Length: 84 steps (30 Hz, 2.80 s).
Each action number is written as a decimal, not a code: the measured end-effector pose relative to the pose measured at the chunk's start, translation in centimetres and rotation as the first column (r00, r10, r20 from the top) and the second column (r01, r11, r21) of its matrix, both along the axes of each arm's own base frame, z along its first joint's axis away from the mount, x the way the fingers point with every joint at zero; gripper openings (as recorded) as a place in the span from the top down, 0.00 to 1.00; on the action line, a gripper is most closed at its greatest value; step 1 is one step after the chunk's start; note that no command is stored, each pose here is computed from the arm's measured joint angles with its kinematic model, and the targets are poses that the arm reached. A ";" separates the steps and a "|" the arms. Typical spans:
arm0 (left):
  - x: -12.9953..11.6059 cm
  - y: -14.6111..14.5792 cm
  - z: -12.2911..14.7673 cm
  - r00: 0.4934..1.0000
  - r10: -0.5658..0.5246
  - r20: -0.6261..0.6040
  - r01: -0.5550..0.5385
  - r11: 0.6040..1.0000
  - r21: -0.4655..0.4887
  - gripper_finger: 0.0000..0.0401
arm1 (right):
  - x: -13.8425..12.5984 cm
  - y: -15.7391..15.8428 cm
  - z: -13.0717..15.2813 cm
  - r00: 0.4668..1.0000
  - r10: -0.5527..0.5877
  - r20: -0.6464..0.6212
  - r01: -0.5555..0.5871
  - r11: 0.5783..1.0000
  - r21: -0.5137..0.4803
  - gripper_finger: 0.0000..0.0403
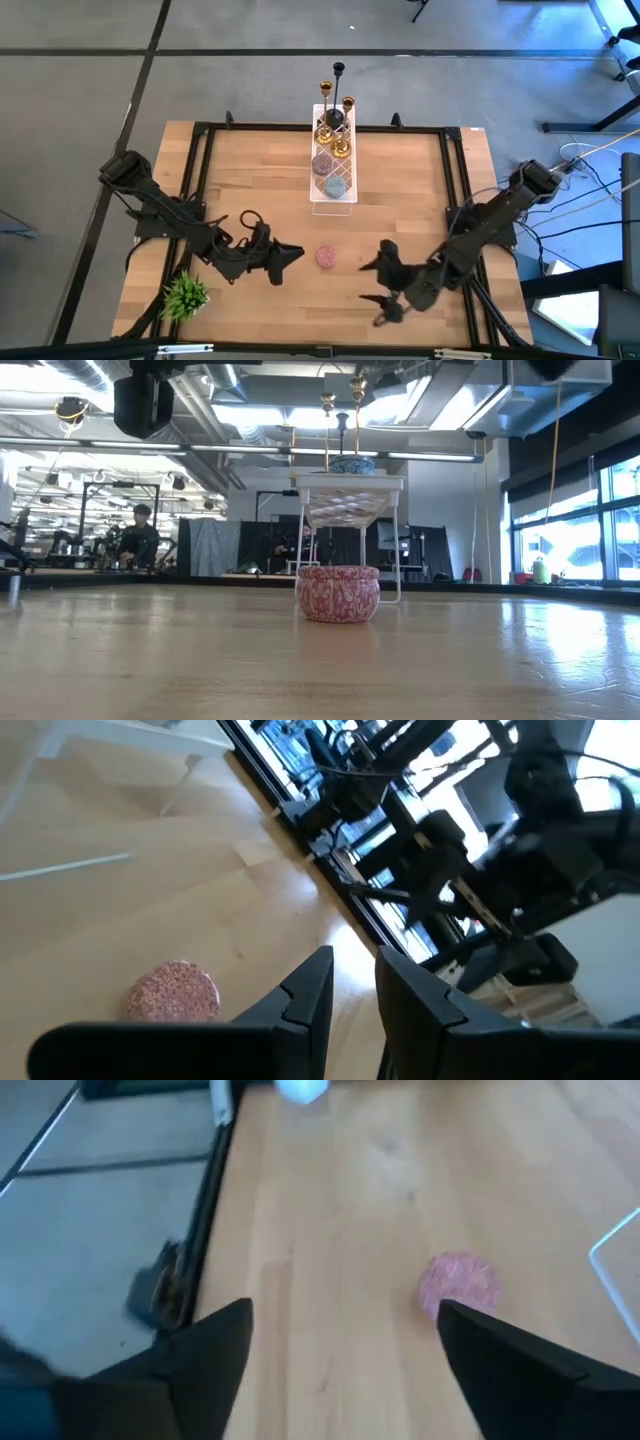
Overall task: Pick & Place candle stick holders
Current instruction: Put the pink scented candle on the shelf
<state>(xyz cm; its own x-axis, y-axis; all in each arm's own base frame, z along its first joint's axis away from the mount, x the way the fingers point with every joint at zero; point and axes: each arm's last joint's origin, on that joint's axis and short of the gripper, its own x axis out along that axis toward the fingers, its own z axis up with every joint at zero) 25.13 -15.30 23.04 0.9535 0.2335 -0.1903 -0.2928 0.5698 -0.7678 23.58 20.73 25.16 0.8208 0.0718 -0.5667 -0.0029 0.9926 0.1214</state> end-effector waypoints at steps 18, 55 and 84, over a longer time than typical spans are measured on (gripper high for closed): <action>-1.5 -1.0 -1.9 0.984 -0.055 -0.171 0.058 0.998 0.010 0.88 | 8.2 -0.3 -2.8 0.941 -0.165 0.294 0.086 0.961 0.265 0.08; -3.8 -1.9 -3.7 0.936 -0.094 -0.340 0.099 0.995 -0.004 0.92 | 8.4 -2.9 -11.0 0.926 -0.377 -0.013 0.374 0.923 -0.087 0.08; -4.2 -2.3 -3.7 0.930 -0.118 -0.349 0.123 0.992 -0.007 0.92 | 10.9 -5.1 -13.2 0.923 -0.384 -0.038 0.383 0.923 -0.032 0.08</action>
